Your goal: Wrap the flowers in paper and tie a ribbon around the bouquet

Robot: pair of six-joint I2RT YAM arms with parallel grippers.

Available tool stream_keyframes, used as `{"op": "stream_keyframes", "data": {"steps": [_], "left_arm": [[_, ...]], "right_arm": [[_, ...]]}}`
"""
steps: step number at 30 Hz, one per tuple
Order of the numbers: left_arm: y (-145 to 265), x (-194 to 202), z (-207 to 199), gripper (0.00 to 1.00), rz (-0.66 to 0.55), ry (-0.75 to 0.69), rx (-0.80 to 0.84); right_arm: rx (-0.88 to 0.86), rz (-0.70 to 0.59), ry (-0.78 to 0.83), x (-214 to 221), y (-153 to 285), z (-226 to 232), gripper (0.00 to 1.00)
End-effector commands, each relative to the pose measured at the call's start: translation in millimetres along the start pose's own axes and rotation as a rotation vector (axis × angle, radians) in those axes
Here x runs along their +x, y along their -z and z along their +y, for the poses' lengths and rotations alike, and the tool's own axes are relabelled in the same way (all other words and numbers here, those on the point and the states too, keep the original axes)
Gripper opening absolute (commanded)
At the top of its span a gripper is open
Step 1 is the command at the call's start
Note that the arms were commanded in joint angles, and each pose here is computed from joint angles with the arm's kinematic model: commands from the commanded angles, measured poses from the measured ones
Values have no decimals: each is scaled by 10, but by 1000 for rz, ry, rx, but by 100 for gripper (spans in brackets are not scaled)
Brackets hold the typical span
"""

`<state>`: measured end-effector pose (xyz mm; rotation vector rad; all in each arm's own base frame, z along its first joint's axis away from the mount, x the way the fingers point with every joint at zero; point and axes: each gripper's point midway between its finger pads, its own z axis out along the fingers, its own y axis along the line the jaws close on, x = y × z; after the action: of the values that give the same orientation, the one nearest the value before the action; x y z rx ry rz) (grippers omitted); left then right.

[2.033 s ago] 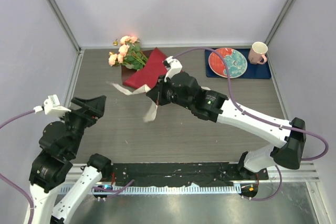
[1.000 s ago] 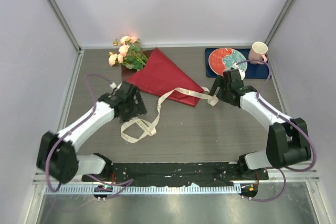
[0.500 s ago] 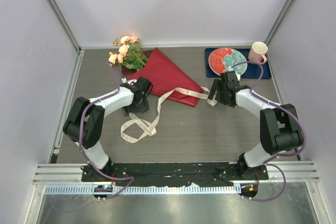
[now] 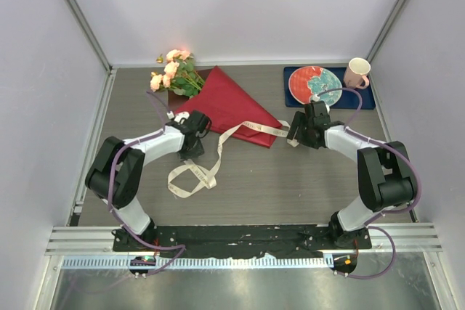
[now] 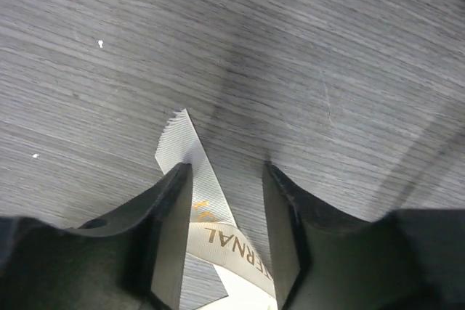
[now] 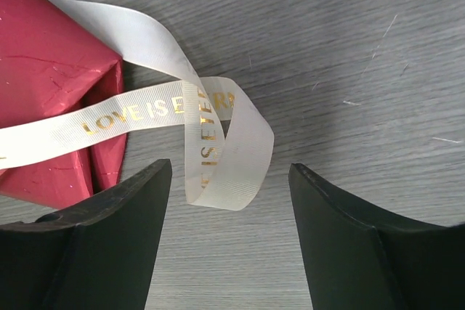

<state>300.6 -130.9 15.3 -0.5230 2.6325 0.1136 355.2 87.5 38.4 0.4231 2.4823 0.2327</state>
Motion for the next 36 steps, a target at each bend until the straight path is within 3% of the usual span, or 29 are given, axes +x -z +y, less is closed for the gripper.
{"op": "stream_keyframes", "data": {"steps": [1,3,6,7,9,13,17,23,26,27,28,29,30,31,32,33,36], "left_arm": [[-247,393,390,38,84,-29,-139],[-238,421,444,32,80,-22,-147],[-196,387,454,0,46,13,-129],[-127,341,493,0,30,26,-140],[-14,175,606,0,-18,42,-186],[397,-344,876,0,-149,189,-195],[1014,-859,1450,0,-298,409,-189],[1789,-1152,2612,0,-511,620,-414],[2023,-1159,2977,0,-606,673,-498],[2044,-1141,3005,0,-611,681,-509],[2037,-1154,2959,5,-611,686,-476],[1995,-1162,2890,20,-602,686,-432],[1913,-1222,2650,51,-575,675,-286],[1783,-1205,2460,66,-540,641,-181],[1676,-1221,2240,99,-501,582,-66],[1572,-1163,1774,100,-397,518,157],[1227,-628,1207,100,-110,377,249]], "right_arm": [[-29,-33,-32,-40,-38,64,67],[-23,-42,-52,-39,-49,50,64],[-9,-65,-80,-55,-65,21,49],[4,-75,-86,-77,-49,-4,35],[66,-117,-91,-156,40,-113,19],[254,-216,-89,-384,419,-450,3],[405,-363,-139,-679,997,-825,0],[573,-589,-358,-976,1885,-1593,0],[606,-623,-381,-1036,2030,-1731,5],[591,-607,-361,-1046,1990,-1703,15],[553,-566,-350,-1025,1892,-1638,24],[547,-520,-339,-990,1772,-1624,35],[541,-492,-313,-974,1718,-1607,61],[529,-472,-305,-959,1679,-1589,69],[517,-456,-299,-945,1646,-1567,75],[509,-443,-294,-926,1617,-1557,86],[379,-355,-239,-813,1419,-1305,91]]}}
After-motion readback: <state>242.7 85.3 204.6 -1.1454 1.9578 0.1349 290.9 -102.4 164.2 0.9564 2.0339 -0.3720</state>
